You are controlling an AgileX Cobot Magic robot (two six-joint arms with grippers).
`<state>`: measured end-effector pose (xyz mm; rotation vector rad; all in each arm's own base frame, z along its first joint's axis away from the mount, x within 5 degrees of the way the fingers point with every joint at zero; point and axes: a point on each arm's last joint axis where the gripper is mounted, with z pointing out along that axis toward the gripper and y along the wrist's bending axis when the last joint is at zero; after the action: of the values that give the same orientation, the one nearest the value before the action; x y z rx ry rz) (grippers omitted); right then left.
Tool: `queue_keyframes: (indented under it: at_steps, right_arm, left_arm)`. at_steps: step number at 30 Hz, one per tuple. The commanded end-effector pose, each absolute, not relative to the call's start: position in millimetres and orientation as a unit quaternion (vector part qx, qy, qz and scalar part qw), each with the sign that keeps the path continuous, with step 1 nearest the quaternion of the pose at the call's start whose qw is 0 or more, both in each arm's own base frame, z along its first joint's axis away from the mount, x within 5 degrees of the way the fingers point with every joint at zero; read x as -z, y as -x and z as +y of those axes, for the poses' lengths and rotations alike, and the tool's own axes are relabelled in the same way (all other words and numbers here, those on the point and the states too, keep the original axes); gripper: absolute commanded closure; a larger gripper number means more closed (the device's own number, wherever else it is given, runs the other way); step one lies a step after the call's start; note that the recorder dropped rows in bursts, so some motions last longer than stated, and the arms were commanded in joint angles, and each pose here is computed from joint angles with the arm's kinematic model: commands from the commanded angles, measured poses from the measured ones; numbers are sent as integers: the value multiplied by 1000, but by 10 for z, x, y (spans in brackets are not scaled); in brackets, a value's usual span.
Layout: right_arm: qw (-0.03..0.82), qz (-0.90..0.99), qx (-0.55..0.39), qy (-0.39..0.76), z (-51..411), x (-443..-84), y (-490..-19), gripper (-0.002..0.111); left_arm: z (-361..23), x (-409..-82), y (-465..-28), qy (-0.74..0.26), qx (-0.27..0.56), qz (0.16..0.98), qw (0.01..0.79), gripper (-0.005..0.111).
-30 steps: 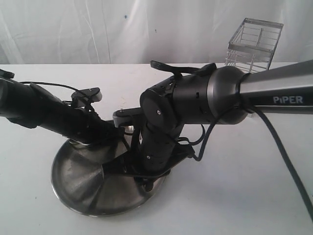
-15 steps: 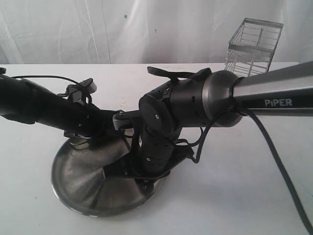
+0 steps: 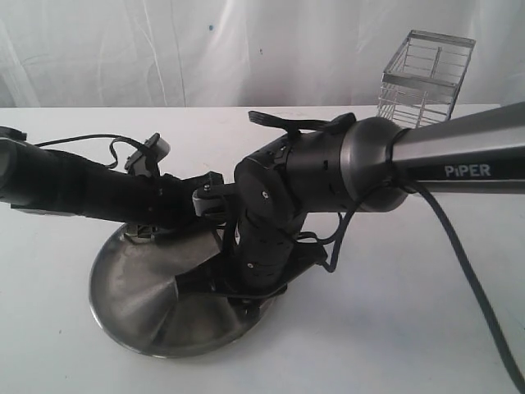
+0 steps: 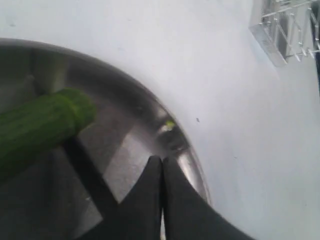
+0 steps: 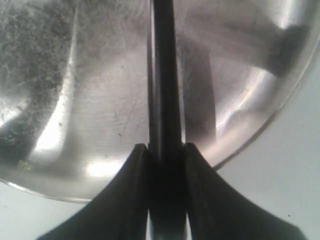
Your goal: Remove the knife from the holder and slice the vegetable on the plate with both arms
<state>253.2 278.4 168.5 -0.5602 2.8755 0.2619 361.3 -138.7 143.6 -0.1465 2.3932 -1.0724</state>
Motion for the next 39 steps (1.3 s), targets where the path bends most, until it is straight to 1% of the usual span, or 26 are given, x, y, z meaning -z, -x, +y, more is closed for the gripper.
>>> queue_keyframes:
  at_steps: [1,7,17,21,27,35,39]
  right_arm:
    - [108,970,-91,197,2792,-1702,-2544,108]
    - [113,969,-93,197,2799,-1705,-2552,108]
    - [114,970,-95,195,2801,-1706,-2552,108]
    - [111,970,-90,197,2792,-1703,-2549,108]
    - [86,974,-65,198,2739,-1687,-2514,108]
    - [68,976,-49,200,2701,-1692,-2484,108]
    - [67,976,-48,200,2700,-1692,-2483,108]
  left_arm:
    - [-1427,-1533,-3590,40,419,868,264,107]
    - [-1403,-1503,-3601,29,398,875,275,107]
    - [-1370,-1233,-3621,23,360,896,261,107]
    - [-1327,-1172,-3602,23,332,907,259,107]
    - [-1171,-946,-3443,42,256,936,239,107]
    - [-1150,-864,-3331,27,249,943,221,107]
    - [-1191,-942,-3364,33,274,934,228,107]
